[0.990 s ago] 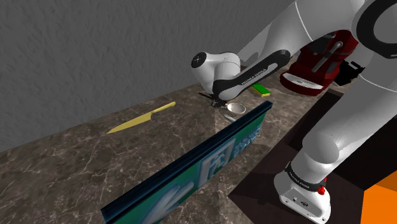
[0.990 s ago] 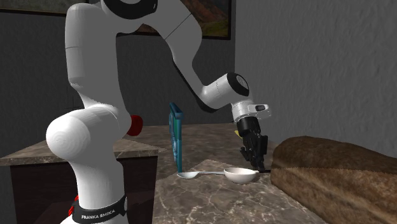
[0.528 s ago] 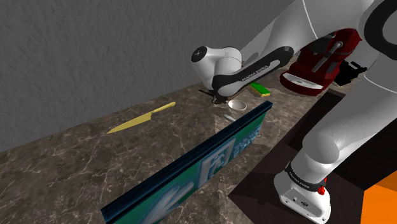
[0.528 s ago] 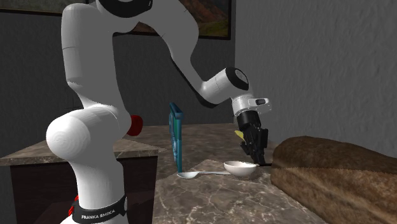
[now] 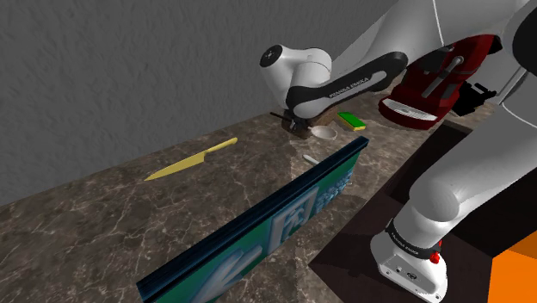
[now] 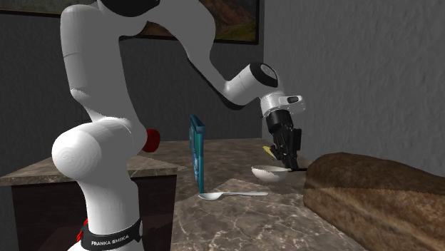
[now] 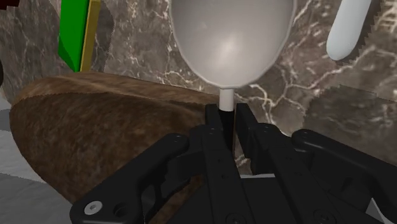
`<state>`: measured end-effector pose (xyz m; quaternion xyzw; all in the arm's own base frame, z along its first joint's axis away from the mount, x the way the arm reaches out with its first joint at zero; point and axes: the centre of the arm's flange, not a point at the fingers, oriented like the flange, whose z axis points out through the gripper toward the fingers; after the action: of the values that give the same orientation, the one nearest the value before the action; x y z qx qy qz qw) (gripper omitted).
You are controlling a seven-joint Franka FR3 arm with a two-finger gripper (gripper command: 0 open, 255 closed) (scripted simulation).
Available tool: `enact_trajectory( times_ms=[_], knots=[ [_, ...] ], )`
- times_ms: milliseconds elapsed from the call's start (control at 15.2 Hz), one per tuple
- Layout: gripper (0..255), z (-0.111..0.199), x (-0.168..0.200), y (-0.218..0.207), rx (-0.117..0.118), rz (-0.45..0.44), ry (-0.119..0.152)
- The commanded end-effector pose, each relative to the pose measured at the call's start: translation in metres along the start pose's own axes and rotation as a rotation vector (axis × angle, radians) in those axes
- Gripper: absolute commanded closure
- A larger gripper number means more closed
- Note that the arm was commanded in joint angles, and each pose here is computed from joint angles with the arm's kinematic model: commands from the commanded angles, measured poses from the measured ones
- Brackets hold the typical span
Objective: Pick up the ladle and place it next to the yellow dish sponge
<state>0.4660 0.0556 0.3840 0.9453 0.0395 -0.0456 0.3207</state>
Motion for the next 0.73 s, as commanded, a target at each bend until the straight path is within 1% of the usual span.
enact_trajectory(
  times_ms=[0,528,660],
  knots=[
    [255,-0.008,-0.002,0.005,0.000,0.000,0.000],
    [255,-0.039,-0.006,0.029,0.000,0.000,0.000],
    [255,-0.024,-0.019,0.046,0.000,0.000,0.000]
  ],
)
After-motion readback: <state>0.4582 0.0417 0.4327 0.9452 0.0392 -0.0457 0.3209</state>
